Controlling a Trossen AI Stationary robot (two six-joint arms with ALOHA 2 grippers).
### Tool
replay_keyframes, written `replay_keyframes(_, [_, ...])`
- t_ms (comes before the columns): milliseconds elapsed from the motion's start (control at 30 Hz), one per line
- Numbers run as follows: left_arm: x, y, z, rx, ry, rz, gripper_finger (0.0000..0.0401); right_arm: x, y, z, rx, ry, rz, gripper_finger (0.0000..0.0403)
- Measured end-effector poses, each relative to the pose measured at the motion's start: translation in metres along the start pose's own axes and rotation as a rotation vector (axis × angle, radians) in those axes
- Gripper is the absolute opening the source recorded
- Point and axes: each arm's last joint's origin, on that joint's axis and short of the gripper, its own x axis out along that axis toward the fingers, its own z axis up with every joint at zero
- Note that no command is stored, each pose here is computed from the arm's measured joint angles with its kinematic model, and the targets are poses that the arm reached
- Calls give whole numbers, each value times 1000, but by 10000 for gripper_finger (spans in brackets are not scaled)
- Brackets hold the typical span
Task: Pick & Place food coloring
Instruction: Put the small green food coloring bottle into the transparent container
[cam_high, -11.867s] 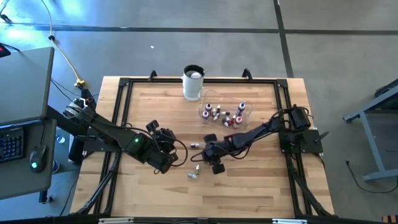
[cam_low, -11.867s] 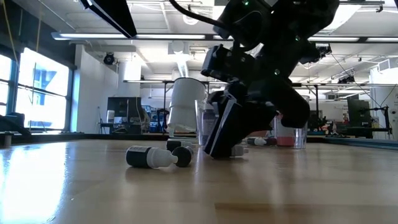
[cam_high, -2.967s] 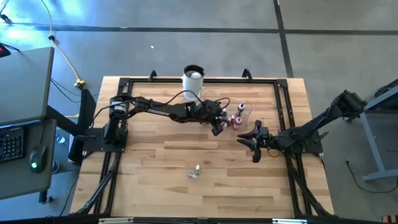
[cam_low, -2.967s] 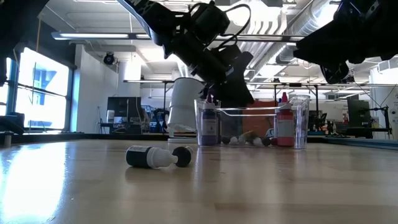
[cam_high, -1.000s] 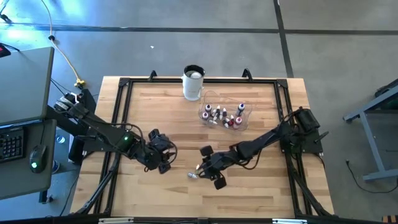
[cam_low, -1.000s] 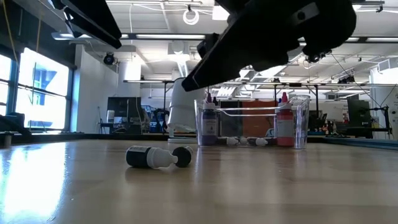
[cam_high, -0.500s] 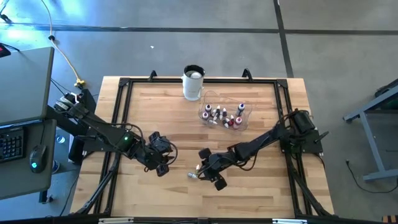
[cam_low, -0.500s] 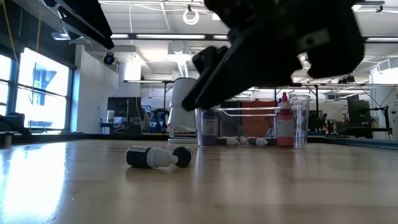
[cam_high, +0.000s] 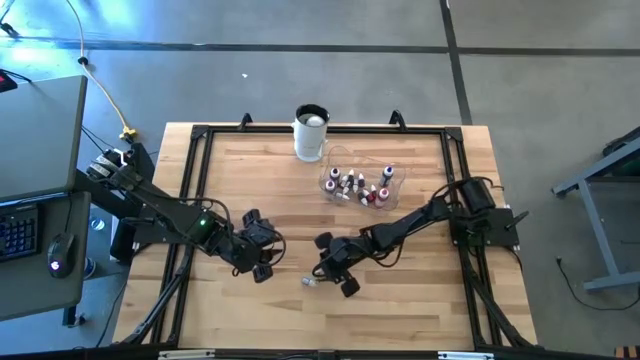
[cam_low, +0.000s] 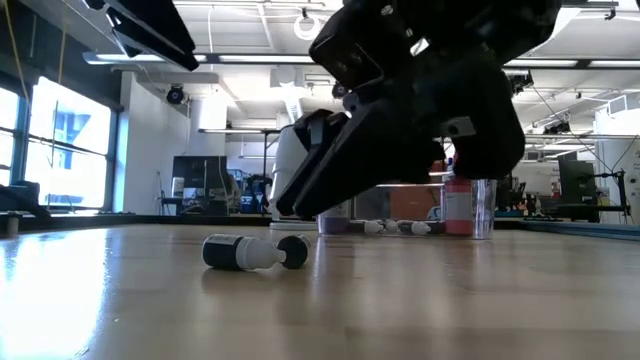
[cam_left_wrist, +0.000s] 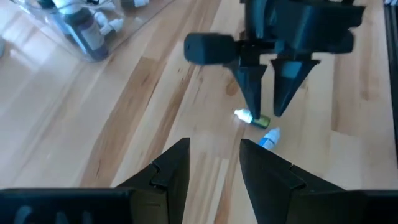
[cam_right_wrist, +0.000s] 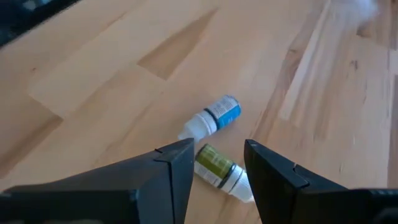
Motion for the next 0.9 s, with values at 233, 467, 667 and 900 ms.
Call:
replay_keyframes(233, [0,-1,2,-3,-16,-13,138,11,-6,-11,-50,13,23,134])
replay_keyframes(467, [0,-2,3,-9,-24,-20,138,18,-11,-23,-23,63,14,133])
replay_keyframes(667, [0,-2,3,-8,-22,-19,138,17,-11,-25,48,87,7,122])
replay_keyframes(900, [0,-2,3,-8,-22,-19,138,17,-11,-24,107,74,2,71])
